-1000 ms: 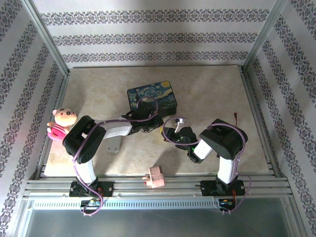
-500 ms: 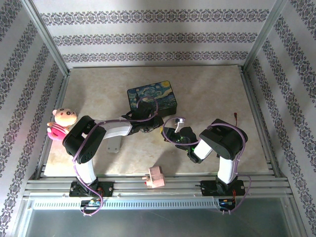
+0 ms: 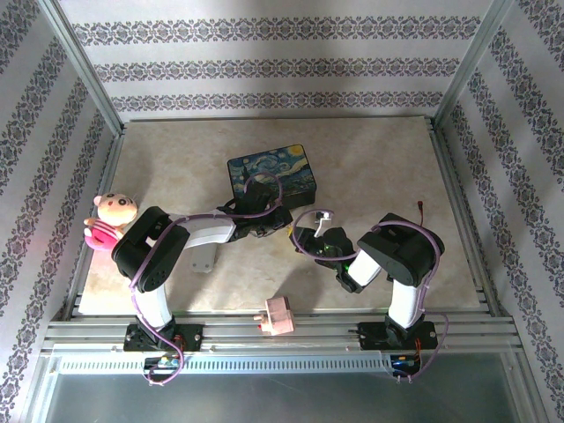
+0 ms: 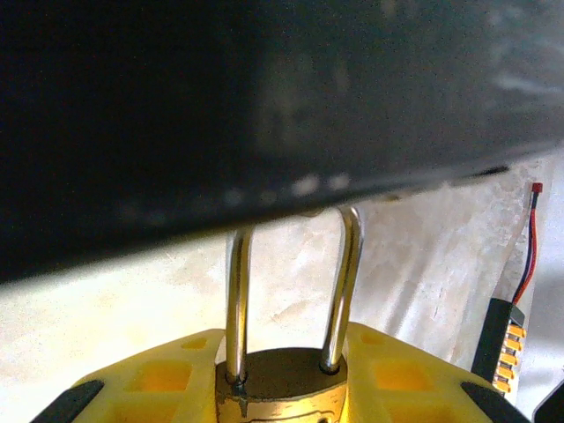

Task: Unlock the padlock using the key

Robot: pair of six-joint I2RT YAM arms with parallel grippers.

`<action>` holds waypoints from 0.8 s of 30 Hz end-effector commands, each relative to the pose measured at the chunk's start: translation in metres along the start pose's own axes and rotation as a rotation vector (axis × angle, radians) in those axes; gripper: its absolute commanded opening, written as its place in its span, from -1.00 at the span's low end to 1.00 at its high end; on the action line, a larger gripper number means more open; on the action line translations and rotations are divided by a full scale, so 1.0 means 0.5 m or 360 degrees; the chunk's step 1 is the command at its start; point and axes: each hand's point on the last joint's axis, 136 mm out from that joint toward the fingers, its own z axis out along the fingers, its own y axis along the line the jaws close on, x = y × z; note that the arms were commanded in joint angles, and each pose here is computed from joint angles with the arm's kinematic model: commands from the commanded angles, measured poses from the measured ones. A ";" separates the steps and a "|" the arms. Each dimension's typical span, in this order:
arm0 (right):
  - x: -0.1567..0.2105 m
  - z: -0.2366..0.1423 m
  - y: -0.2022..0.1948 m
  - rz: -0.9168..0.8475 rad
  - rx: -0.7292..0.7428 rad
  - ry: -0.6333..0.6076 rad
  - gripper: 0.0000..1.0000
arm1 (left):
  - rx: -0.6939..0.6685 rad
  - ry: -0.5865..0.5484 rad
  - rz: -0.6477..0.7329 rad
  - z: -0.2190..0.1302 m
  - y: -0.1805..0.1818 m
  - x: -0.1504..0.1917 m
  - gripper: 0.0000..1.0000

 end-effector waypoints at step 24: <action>-0.002 0.019 0.008 0.0030 -0.0050 -0.0008 -0.65 | 0.0140 0.0097 -0.0086 0.003 -0.039 0.018 -0.52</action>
